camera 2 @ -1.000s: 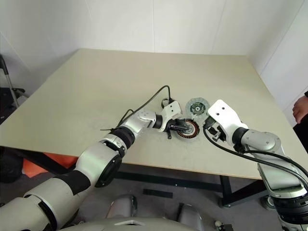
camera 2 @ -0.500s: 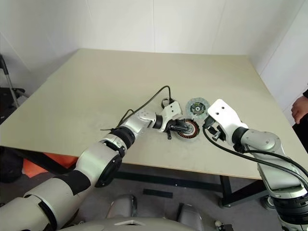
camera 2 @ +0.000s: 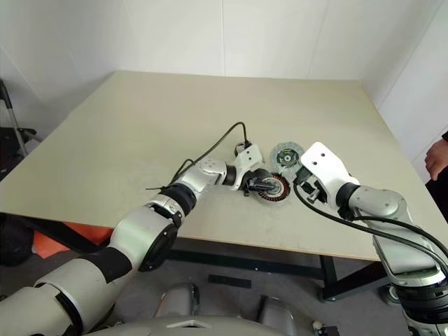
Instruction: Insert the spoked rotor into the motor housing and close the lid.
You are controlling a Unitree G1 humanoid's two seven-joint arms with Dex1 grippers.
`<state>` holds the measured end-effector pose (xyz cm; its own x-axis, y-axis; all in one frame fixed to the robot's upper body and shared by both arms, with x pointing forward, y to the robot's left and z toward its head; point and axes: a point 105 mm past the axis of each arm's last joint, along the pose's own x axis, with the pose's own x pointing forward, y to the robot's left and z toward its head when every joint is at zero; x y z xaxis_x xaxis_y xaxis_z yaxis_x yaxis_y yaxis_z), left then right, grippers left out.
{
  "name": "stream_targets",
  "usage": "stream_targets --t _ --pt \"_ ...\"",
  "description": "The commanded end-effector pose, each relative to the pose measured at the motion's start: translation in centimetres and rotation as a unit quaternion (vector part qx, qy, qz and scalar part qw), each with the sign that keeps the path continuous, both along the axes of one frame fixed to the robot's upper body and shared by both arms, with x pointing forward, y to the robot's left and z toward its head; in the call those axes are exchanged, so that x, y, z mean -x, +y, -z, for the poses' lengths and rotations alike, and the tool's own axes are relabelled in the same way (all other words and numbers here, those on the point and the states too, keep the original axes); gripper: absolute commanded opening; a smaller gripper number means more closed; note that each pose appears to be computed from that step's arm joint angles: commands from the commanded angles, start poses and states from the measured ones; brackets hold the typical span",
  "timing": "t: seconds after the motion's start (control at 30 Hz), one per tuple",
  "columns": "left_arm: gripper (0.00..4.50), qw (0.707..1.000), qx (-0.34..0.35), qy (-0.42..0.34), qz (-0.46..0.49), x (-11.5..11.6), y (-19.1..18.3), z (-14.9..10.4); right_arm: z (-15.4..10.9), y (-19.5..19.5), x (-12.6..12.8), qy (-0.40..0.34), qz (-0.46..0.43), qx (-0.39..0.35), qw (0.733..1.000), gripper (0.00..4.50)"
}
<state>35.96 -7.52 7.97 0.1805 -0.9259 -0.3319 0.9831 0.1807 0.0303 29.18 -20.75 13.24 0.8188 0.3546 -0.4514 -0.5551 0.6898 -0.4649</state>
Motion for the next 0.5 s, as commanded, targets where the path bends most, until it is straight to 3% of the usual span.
stream_targets --t 0.03,0.2,0.3,0.4,0.5 --pt "2.31 0.998 0.045 -0.036 0.008 -0.8 -0.5 -3.5 -1.5 1.2 -0.3 -0.033 -0.021 -0.008 0.999 1.69" --pt "2.31 0.993 0.116 -0.014 -0.005 -1.9 1.4 -6.1 -1.5 2.2 -0.4 -0.033 -0.033 -0.035 0.998 1.69" --pt "2.34 0.990 0.131 -0.019 -0.037 -3.1 3.9 -6.8 -1.1 3.3 -0.6 -0.027 -0.044 -0.071 0.996 1.13" --pt "2.34 0.990 0.117 -0.031 -0.077 -4.2 6.6 -6.4 -0.2 3.8 -0.9 -0.018 -0.042 -0.083 0.996 0.11" --pt "2.34 0.988 0.106 -0.028 -0.111 -4.9 9.2 -5.5 0.9 3.8 -1.1 -0.007 -0.036 -0.078 0.996 0.04"
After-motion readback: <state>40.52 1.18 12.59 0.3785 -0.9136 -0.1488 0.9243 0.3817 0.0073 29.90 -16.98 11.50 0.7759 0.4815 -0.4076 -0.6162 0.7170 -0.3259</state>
